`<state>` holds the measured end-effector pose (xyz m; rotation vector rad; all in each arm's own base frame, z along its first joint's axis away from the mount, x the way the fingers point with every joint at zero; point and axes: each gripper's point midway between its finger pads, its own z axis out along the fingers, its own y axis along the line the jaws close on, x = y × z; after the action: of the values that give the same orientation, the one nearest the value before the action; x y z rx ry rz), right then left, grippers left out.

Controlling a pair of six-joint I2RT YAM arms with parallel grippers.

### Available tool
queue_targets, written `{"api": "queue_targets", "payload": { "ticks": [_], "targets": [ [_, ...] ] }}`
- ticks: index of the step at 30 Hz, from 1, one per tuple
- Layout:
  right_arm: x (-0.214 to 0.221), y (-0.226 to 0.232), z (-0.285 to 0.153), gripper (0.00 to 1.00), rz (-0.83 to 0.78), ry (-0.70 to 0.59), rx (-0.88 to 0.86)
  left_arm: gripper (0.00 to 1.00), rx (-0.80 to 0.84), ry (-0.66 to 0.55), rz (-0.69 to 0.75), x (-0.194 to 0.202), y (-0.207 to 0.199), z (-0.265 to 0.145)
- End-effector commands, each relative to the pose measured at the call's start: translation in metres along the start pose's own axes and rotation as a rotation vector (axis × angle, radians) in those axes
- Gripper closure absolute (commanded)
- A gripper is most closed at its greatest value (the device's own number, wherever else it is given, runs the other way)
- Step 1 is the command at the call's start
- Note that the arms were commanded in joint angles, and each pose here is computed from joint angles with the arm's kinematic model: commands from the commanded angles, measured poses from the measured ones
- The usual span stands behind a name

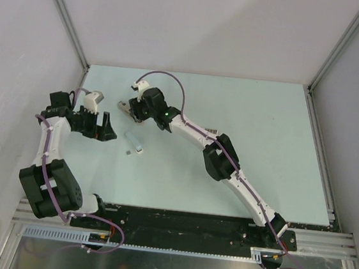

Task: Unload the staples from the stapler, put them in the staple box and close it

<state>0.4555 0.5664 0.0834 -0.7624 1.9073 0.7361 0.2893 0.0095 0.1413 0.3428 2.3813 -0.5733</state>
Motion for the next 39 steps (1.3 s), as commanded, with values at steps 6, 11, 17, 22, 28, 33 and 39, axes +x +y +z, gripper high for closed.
{"api": "queue_targets", "payload": {
  "ticks": [6,11,17,22,28,33,39],
  "targets": [
    [-0.023,0.007,0.002,0.75,0.008,-0.081,0.028,0.0,-0.067,0.0,0.035,-0.011,0.005,-0.006],
    [-0.025,-0.001,-0.007,0.98,0.023,-0.067,0.075,0.0,-0.066,-0.005,0.042,-0.016,0.002,-0.006],
    [-0.011,-0.019,-0.048,1.0,0.029,0.002,0.177,0.01,-0.038,-0.001,0.071,-0.023,-0.01,0.002],
    [-0.002,-0.028,-0.107,1.0,0.072,0.01,0.231,0.01,-0.022,0.011,0.118,-0.027,-0.023,0.013],
    [0.048,-0.029,-0.168,1.0,0.133,0.12,0.307,0.01,-0.01,0.015,0.2,-0.035,-0.047,0.026],
    [0.077,-0.017,-0.209,1.0,0.163,0.203,0.384,0.01,-0.01,0.036,0.273,-0.041,-0.071,0.043],
    [0.084,-0.017,-0.231,0.76,0.21,0.251,0.423,0.0,-0.063,0.031,0.246,-0.068,-0.078,0.054]
  ]
}}
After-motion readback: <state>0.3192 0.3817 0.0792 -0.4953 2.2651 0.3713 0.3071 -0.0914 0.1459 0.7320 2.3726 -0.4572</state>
